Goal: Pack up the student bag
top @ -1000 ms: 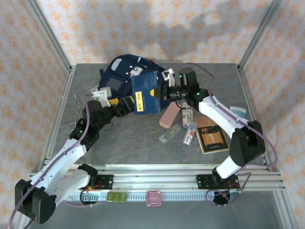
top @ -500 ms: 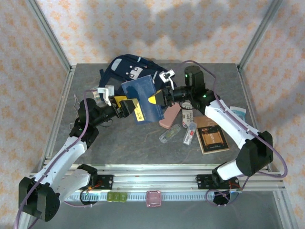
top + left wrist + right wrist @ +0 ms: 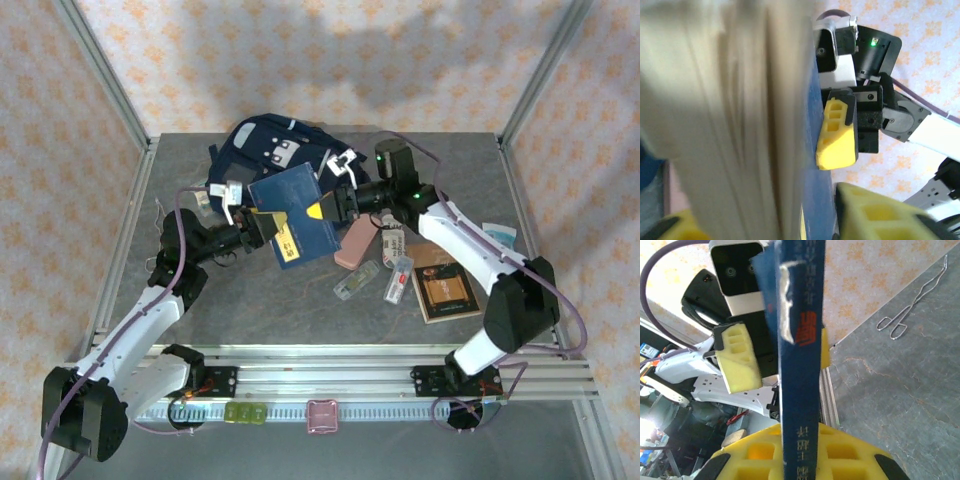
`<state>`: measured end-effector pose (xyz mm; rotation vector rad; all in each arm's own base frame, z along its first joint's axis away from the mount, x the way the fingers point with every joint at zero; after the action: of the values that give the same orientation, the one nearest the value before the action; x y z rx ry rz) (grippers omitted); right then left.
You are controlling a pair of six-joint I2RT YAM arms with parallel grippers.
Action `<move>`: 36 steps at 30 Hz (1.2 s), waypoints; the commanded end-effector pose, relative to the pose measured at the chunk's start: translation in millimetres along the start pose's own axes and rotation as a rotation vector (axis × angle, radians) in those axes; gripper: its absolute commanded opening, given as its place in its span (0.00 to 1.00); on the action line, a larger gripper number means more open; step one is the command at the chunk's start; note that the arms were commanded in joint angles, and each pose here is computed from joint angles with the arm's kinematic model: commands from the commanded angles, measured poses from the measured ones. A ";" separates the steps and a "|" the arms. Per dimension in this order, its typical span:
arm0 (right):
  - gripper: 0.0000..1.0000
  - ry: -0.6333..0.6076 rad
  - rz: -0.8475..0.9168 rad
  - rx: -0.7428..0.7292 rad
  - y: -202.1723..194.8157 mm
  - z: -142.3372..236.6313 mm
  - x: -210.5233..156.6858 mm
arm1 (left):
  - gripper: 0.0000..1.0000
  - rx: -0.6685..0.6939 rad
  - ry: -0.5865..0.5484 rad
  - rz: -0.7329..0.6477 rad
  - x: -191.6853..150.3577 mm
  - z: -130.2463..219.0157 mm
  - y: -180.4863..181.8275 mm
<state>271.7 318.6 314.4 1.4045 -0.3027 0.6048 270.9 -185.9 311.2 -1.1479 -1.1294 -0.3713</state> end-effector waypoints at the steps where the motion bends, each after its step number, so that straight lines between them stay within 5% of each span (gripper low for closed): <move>1: 0.03 -0.031 0.040 0.001 9.8 2.5 19.5 | 0.18 -0.045 -0.010 -0.037 4.3 4.1 -11.2; 3: 0.08 -0.048 0.032 -0.015 6.4 3.9 24.2 | 0.01 -0.038 -0.016 -0.027 4.3 3.4 -8.0; 6: 0.30 -0.078 -0.001 -0.021 2.5 7.6 28.8 | 0.00 0.022 -0.071 0.017 10.4 4.4 5.5; 14: 0.52 -0.189 -0.042 0.051 11.8 7.8 16.6 | 0.00 0.029 -0.410 0.143 55.8 24.9 15.6; 19: 0.52 -0.244 -0.053 0.077 21.6 -10.1 11.2 | 0.00 -0.036 -0.534 0.192 69.6 33.8 12.4; 26: 0.43 -0.556 -0.144 0.193 31.0 4.5 39.1 | 0.00 -0.058 -0.601 0.220 73.6 38.1 7.9; 28: 0.35 -0.577 -0.169 0.197 28.2 1.3 44.2 | 0.00 -0.045 -0.607 0.222 73.2 38.1 7.6; 36: 0.34 -0.515 -0.190 0.236 33.2 -25.1 45.0 | 0.00 -0.015 -0.617 0.238 69.7 33.9 9.9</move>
<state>287.0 354.4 335.8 1.7130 -0.4623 0.0915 301.7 -142.0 339.0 -1.4017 -1.3814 0.1790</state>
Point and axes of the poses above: each hand's point on the last joint's axis, 136 mm out from that joint toward the fingers, its own z axis back along the fingers, its own y axis along the line the jaws close on, x = y × z, the point moved 1 cm from there along z, back along the fingers, and after that the axes turned 10 degrees about -z, right-handed, at the moved point
